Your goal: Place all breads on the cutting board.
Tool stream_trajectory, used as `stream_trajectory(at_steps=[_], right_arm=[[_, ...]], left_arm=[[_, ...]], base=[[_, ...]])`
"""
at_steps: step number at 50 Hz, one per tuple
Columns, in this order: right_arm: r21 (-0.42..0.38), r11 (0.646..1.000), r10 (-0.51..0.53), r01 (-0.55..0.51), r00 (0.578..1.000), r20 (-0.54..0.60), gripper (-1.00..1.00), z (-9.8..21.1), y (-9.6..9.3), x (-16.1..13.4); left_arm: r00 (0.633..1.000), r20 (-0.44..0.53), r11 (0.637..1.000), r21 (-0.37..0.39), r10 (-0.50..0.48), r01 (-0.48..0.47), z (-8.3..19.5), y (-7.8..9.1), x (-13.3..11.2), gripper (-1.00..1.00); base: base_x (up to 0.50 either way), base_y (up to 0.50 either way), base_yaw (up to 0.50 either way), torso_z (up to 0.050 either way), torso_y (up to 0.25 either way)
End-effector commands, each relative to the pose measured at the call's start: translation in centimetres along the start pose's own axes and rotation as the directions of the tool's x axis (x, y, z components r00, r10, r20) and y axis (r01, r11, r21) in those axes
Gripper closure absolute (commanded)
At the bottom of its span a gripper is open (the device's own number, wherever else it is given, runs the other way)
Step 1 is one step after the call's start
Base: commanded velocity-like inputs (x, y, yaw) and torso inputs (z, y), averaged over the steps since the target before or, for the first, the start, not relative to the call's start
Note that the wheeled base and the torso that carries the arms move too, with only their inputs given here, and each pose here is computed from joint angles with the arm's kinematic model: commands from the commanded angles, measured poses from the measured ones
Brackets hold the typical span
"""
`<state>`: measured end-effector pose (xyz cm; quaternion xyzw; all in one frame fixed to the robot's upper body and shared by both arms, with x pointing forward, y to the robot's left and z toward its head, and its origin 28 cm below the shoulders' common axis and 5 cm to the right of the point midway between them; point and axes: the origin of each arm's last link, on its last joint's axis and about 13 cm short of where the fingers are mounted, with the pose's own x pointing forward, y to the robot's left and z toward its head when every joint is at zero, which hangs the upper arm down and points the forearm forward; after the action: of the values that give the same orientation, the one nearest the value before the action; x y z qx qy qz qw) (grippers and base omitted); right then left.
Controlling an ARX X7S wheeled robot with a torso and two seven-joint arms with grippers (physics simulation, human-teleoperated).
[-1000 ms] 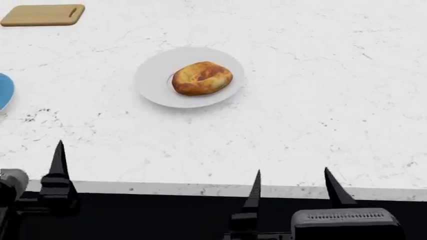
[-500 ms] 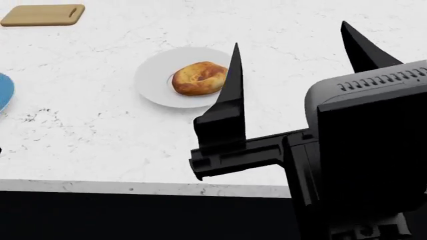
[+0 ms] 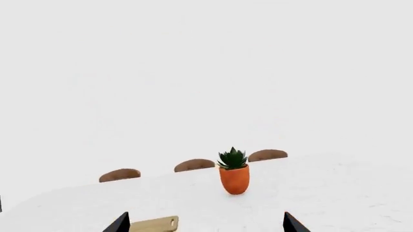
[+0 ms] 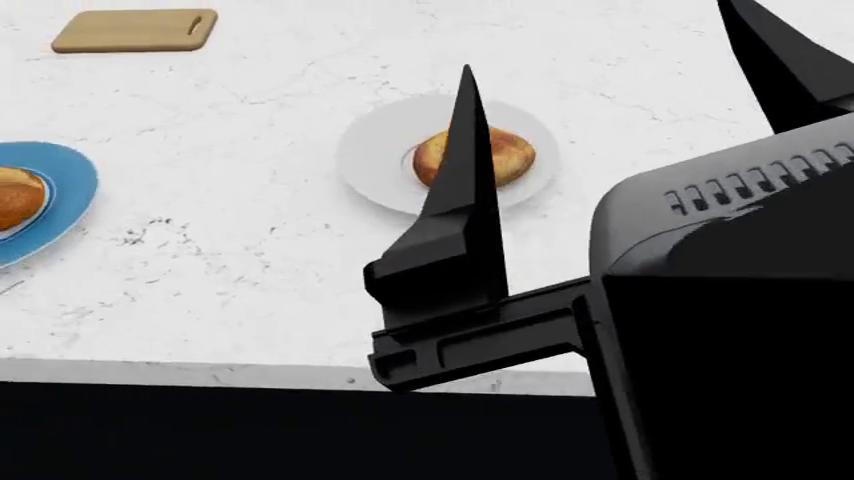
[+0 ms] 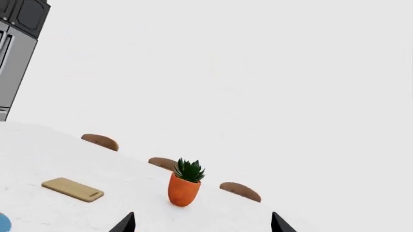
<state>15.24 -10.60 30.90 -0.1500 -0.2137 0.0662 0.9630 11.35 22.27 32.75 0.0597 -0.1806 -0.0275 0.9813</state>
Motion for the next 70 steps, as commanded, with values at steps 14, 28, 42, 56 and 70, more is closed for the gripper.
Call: stream_trajectory(at_steps=[14, 28, 42, 56, 70], right_arm=[[0.015, 1.0, -0.007, 0.007, 1.0, -0.011, -1.0, -0.14, -0.17, 0.02], [0.057, 0.998, -0.032, 0.033, 0.999, -0.006, -1.0, -0.05, -0.41, 0.13], [0.06, 0.998, -0.014, 0.014, 1.0, -0.002, -1.0, 0.08, -0.36, 0.0], [0.073, 0.997, -0.022, 0.02, 1.0, 0.017, -1.0, 0.52, -0.55, 0.29], [0.088, 0.996, -0.025, 0.024, 1.0, 0.009, -1.0, 0.19, -0.6, 0.26]], left_arm=[[1.0, -0.017, 1.0, -0.015, 0.024, -0.025, -0.21, -0.07, 0.39, -1.0], [0.999, -0.015, 0.999, -0.002, 0.035, -0.035, -0.29, -0.05, 0.45, -1.0], [0.999, -0.012, 0.999, -0.014, 0.039, -0.039, -0.52, 0.13, 0.47, -1.0], [0.999, -0.012, 0.999, -0.013, 0.052, -0.052, -0.47, 0.22, 0.76, -1.0], [0.998, -0.014, 0.998, -0.018, 0.06, -0.06, -0.45, 0.34, 0.71, -1.0]], base=[[0.0, 0.39, 0.0, 0.0, 0.0], [0.06, 0.0, 0.0, 0.0, 0.0], [0.31, 0.01, 0.0, 0.0, 0.0], [0.28, 0.13, 0.0, 0.0, 0.0], [0.3, 0.0, 0.0, 0.0, 0.001]])
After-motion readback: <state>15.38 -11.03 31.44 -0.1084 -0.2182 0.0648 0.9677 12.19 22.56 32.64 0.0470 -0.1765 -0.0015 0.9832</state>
